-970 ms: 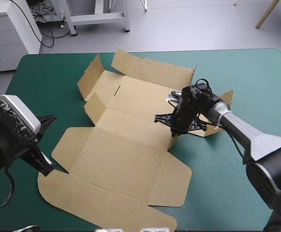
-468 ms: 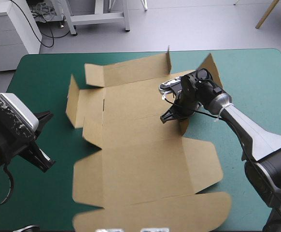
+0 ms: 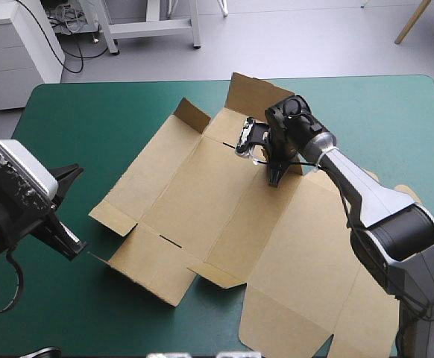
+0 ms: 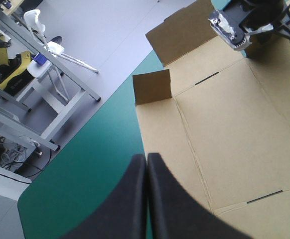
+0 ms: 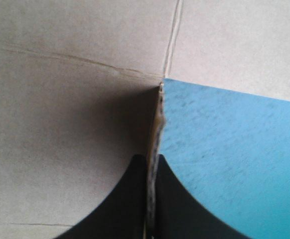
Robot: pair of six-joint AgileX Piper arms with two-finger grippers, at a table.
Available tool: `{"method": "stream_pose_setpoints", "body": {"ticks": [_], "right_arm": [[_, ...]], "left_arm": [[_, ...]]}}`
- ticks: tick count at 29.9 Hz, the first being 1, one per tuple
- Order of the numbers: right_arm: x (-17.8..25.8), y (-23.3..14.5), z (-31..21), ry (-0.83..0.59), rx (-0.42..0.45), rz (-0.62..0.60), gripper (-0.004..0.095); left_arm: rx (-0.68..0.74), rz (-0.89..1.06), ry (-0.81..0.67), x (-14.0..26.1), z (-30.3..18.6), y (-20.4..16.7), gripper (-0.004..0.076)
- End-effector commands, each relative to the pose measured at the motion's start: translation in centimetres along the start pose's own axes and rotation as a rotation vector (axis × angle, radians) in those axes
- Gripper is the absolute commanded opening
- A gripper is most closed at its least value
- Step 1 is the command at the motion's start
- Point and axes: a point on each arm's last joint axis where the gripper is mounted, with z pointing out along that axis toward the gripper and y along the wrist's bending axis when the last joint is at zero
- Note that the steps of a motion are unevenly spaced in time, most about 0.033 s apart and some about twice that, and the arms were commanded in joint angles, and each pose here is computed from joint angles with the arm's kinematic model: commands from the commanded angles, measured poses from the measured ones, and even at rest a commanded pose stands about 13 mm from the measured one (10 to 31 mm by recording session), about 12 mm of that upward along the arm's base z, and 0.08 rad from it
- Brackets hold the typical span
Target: Fold the box
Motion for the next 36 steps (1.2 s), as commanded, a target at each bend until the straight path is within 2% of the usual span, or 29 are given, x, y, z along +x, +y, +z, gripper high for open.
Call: {"method": "stream_pose_setpoints", "body": {"ticks": [1,6,11,17,28,33,36], "right_arm": [[-0.6,-1.5,-2.9,-0.082,0.127,-0.115,-0.0020],[-1.8,-1.4,-1.8,-0.156,0.098,-0.219,-0.0020],[-2.9,-1.4,-1.5,-0.258,0.108,-0.247,-0.0020],[-3.0,-1.5,-1.6,-0.266,0.118,-0.270,-0.0020],[-3.9,-0.7,-1.9,-0.383,0.086,-0.447,-0.0019],[-4.3,-0.9,-2.0,-0.421,0.114,-0.429,-0.0019],[-4.7,-0.7,-2.2,-0.481,0.096,-0.398,-0.0001]], "left_arm": [[-0.034,-0.025,-0.084,-0.9,-0.4,0.6,-0.0010],[-0.034,-0.026,-0.094,-1.0,-0.4,0.6,-0.0010],[-0.034,-0.026,-0.094,-1.0,-0.4,0.6,-0.0010],[-0.043,-0.022,-0.094,-1.0,-0.4,0.7,-0.0010],[-0.060,-0.014,-0.095,-1.0,-0.4,0.8,-0.0010],[-0.062,-0.013,-0.095,-1.0,-0.4,0.9,-0.0010],[-0.062,-0.013,-0.095,-1.0,-0.4,0.9,-0.0010]]}}
